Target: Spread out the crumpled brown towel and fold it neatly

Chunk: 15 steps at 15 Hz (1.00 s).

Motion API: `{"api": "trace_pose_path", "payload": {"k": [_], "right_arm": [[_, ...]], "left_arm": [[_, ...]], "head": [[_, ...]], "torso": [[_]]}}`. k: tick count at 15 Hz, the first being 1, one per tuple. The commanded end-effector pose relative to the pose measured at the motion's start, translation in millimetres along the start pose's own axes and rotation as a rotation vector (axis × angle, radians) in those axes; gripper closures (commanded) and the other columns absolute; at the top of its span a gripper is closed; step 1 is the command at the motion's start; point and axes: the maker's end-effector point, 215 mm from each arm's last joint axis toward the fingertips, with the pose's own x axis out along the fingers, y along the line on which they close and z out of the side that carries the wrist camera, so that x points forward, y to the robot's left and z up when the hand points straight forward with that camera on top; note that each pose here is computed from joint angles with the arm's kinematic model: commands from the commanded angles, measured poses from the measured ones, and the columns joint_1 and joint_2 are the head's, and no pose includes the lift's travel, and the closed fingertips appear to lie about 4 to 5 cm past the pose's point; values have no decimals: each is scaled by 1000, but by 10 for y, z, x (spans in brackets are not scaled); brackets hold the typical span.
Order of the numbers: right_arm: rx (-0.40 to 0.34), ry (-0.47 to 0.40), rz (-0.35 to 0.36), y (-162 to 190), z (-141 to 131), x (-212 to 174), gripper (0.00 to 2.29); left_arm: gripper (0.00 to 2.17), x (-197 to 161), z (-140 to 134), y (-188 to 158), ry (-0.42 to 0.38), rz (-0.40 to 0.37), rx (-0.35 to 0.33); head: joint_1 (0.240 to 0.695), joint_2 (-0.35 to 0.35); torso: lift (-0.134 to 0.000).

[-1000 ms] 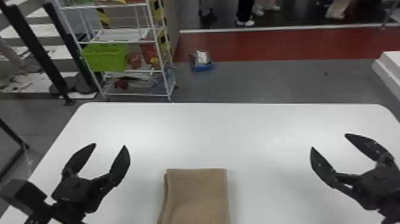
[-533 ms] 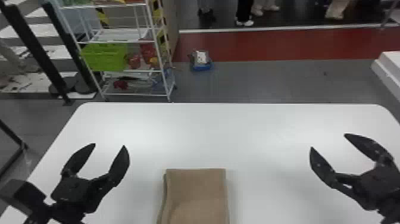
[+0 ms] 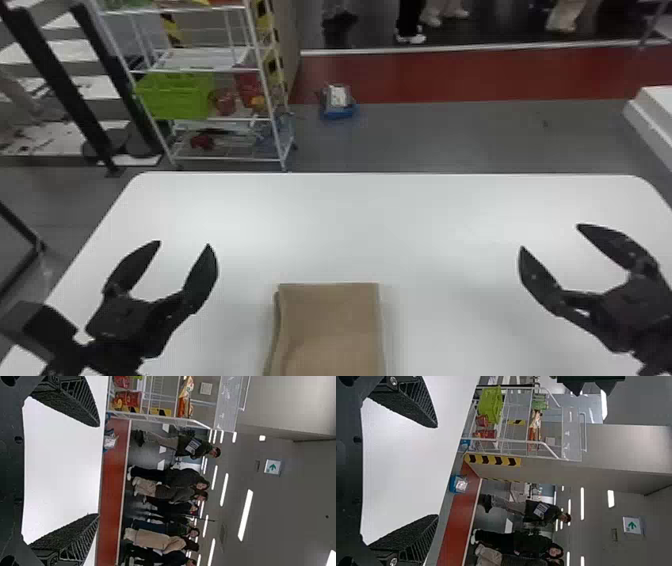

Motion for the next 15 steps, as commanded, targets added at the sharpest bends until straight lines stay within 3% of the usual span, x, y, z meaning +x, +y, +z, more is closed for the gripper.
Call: {"api": "trace_pose_path", "payload": {"k": [1,15], "right_arm": [[1,0,1,6,0,3,73],[6,-2,6,58,16,34,76]], "left_arm": [[76,-1,1,-1,-2,1,-2],[76,4,9,-62,-2,-10,-3]], "head": [[695,112],[695,111]], "torso": [[-122],[-122]]}}
